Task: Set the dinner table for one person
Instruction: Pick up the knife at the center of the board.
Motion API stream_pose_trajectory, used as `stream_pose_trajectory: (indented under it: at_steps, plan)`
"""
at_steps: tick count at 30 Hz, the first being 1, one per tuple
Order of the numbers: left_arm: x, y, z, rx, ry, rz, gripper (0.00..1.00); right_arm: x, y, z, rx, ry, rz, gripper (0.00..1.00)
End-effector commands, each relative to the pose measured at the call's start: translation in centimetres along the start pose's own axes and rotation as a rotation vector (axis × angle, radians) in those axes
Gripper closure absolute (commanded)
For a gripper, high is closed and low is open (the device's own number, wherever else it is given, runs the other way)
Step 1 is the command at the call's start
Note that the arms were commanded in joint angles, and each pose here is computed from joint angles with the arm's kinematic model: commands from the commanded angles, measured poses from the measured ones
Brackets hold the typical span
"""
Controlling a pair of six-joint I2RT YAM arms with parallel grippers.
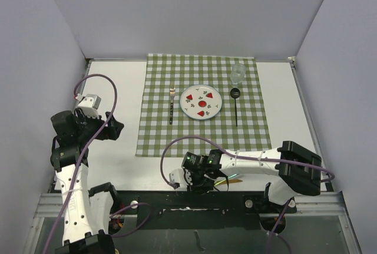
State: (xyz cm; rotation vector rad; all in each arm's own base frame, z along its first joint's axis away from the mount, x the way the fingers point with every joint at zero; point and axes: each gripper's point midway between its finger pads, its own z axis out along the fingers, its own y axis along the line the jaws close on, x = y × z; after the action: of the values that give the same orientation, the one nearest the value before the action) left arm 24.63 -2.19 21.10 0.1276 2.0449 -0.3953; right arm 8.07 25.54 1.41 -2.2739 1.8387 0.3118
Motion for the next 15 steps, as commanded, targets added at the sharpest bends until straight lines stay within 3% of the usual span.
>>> stream_pose_trajectory:
  at_steps: [1,15]
  plan:
    - [-1.71,-0.54,-0.34,0.027,-0.072,0.057,0.17,-2.0,-0.99,-0.1,0.03,-0.043,-0.014,0.58]
    - [-1.47,-0.87,-0.25,0.051,-0.066,0.062,0.17,-2.14,-1.32,0.65,0.021,-0.028,-0.02,0.65]
